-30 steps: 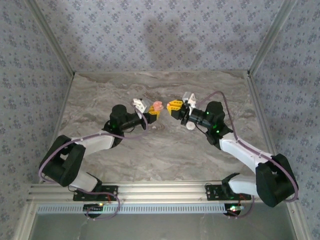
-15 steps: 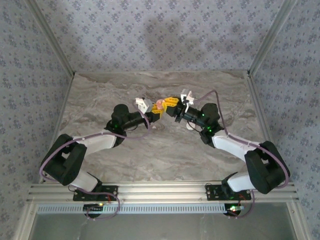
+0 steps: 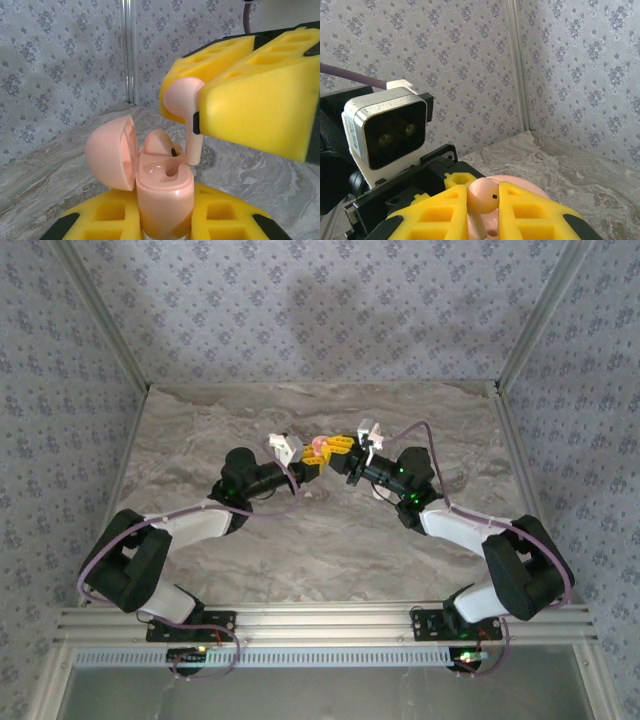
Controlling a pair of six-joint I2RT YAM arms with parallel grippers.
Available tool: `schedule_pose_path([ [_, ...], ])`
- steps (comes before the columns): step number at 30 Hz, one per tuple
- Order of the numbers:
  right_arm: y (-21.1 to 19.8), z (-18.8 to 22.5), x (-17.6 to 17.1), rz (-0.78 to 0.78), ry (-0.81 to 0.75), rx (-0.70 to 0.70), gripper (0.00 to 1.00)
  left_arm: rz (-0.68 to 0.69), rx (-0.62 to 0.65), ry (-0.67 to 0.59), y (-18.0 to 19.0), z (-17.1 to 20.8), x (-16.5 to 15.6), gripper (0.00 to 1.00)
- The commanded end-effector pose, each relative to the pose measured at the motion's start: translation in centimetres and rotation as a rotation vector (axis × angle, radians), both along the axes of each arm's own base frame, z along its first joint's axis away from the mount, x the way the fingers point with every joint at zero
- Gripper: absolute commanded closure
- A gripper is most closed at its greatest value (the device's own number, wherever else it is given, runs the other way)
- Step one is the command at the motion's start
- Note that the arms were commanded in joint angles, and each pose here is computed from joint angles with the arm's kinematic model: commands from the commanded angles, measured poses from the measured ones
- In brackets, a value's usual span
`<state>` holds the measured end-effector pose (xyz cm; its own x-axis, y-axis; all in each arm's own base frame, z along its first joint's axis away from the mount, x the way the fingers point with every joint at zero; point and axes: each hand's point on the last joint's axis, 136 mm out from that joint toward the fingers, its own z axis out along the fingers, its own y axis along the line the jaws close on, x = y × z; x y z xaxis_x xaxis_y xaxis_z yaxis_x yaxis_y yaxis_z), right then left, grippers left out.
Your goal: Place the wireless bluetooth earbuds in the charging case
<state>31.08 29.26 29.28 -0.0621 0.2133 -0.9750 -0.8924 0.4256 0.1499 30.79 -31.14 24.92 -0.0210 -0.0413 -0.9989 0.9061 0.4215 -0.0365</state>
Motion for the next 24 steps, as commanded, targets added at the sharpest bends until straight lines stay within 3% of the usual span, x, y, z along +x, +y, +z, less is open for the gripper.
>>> schedule_pose_path([
  [1,-0.1,0.9,0.5,-0.035,-0.038,0.021,0.82,-0.012,-0.082,-0.101,0.0,4.6,-0.5,0.91],
  [9,0.0,2.3,1.0,-0.041,-0.071,0.052,0.82,-0.018,-0.077,-0.093,0.0,4.5,-0.8,0.9],
  [24,0.6,-1.5,-1.0,0.009,0.008,-0.064,0.82,0.036,-0.111,-0.137,0.9,6.8,-0.7,0.9],
])
